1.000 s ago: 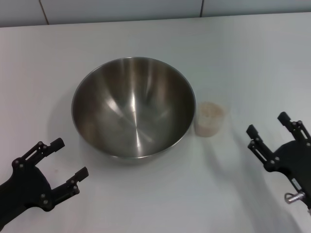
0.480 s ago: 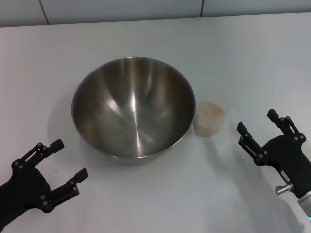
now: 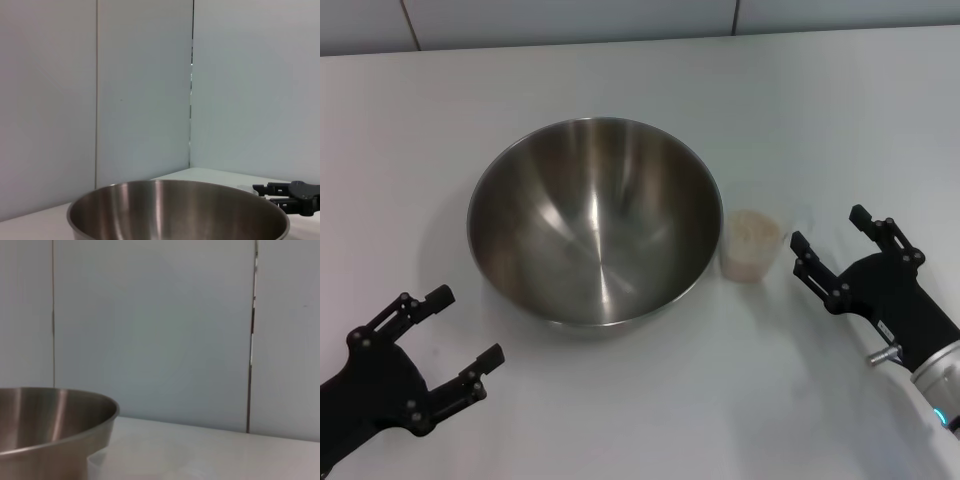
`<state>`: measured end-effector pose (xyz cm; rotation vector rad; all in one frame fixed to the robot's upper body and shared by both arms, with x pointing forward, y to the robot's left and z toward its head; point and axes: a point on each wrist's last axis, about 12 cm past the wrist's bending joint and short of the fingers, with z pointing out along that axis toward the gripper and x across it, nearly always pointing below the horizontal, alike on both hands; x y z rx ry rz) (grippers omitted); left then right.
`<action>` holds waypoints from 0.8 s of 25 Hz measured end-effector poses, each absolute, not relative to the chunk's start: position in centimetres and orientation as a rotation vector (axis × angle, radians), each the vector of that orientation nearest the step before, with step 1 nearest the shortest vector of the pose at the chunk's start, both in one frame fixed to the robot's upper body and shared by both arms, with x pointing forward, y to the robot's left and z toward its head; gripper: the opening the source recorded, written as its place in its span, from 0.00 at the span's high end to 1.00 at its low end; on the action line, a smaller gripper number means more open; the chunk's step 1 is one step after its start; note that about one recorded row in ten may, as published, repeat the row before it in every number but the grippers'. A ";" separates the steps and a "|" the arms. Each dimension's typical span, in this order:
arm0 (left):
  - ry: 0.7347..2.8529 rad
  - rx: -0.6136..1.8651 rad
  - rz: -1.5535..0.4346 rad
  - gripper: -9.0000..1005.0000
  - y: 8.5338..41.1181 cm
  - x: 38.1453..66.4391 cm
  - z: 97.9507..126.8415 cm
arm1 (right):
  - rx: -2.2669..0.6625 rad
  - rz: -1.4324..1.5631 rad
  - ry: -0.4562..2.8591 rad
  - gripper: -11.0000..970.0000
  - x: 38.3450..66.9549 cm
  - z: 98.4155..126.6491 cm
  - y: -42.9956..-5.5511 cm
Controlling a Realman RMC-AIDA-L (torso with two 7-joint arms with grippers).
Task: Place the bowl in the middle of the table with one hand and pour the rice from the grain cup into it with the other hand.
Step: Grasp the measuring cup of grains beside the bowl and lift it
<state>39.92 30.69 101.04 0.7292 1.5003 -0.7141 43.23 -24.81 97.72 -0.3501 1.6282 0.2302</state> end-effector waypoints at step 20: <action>1.491 0.706 -0.704 0.16 30.6 40.1 101.2 | -0.339 0.204 1.634 0.29 45.9 98.2 -24.8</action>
